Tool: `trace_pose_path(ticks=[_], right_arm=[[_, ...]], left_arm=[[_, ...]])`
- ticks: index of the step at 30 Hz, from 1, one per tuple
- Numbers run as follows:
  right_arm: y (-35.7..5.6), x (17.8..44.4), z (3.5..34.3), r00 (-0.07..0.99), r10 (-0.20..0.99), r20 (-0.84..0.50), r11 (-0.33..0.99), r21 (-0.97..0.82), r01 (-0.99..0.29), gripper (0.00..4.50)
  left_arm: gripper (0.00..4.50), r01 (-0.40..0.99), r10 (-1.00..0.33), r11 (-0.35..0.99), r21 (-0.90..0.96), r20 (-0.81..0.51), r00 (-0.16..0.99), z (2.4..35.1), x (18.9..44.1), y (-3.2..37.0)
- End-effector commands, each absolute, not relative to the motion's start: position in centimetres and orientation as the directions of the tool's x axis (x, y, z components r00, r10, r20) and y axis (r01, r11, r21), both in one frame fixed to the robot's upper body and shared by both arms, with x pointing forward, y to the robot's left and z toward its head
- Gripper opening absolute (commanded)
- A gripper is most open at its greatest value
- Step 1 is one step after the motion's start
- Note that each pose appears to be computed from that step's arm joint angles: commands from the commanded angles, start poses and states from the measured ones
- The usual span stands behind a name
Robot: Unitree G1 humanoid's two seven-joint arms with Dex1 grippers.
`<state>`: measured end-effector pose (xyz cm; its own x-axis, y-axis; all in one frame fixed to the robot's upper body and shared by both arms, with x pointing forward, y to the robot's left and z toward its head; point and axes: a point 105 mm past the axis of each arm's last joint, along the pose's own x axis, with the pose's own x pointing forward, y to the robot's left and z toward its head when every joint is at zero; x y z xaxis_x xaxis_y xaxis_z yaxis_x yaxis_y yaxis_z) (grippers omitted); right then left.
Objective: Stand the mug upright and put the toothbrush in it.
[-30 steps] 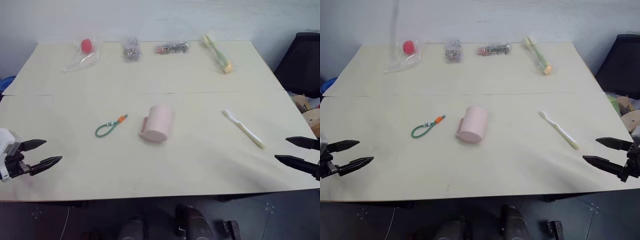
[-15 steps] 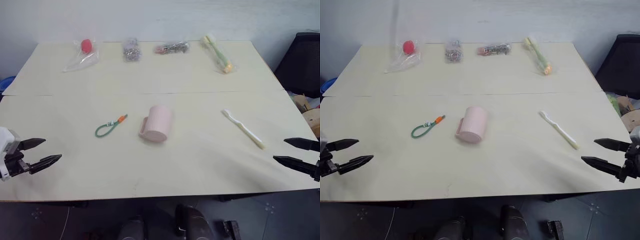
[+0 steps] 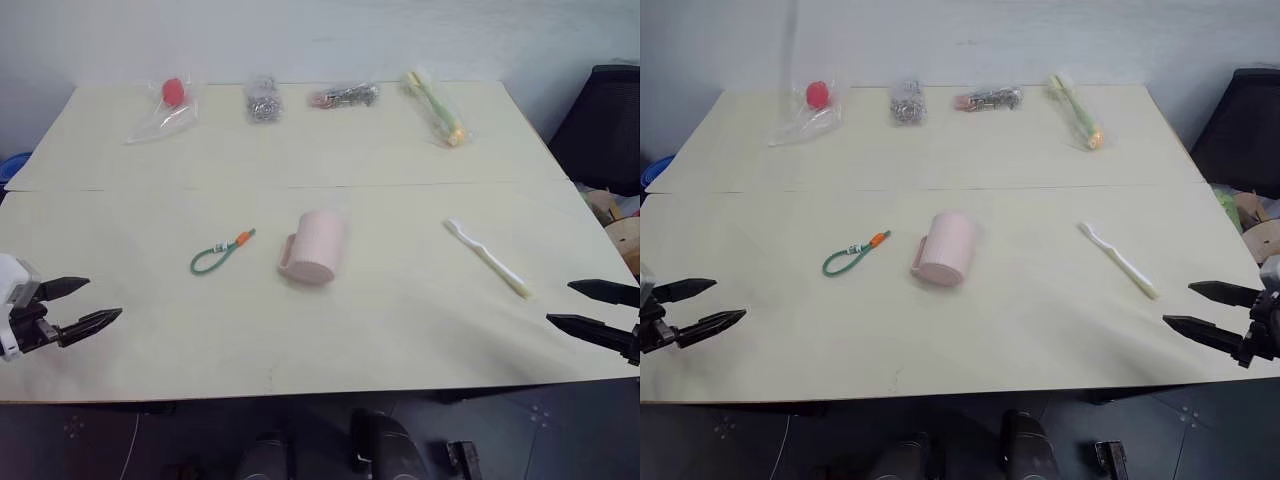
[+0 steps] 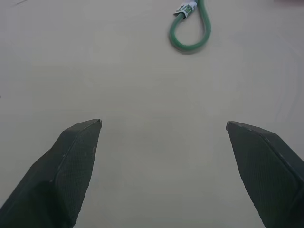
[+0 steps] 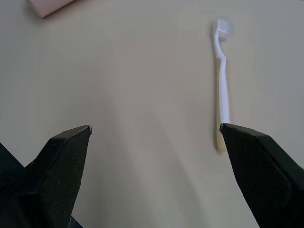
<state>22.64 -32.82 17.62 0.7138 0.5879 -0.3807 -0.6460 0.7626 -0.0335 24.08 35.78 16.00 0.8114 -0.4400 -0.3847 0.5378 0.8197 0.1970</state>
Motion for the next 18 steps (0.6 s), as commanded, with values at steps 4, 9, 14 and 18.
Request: trace_pose_path(ticks=[4,9,14,18], right_arm=[[-32.6,22.8,18.6,0.739,0.573,-0.354,0.768,-0.082,-0.635,4.5],[-29.1,22.2,19.5,0.665,0.667,-0.336,0.685,-0.074,-0.724,4.5],[-24.4,21.9,20.9,0.593,0.759,-0.268,0.595,-0.084,-0.8,4.5],[-21.8,21.4,21.7,0.557,0.799,-0.228,0.551,-0.096,-0.829,4.5]], left_arm=[[4.47,0.543,-0.467,0.819,0.184,-0.335,0.818,17.9,25.1,34.9],[4.47,0.592,-0.537,0.788,0.172,-0.28,0.796,19.8,27.8,32.2],[4.47,0.655,-0.567,0.718,0.235,-0.349,0.746,18.7,31.4,29.6],[4.47,0.652,-0.523,0.705,0.281,-0.415,0.745,17.2,34.7,28.8]])
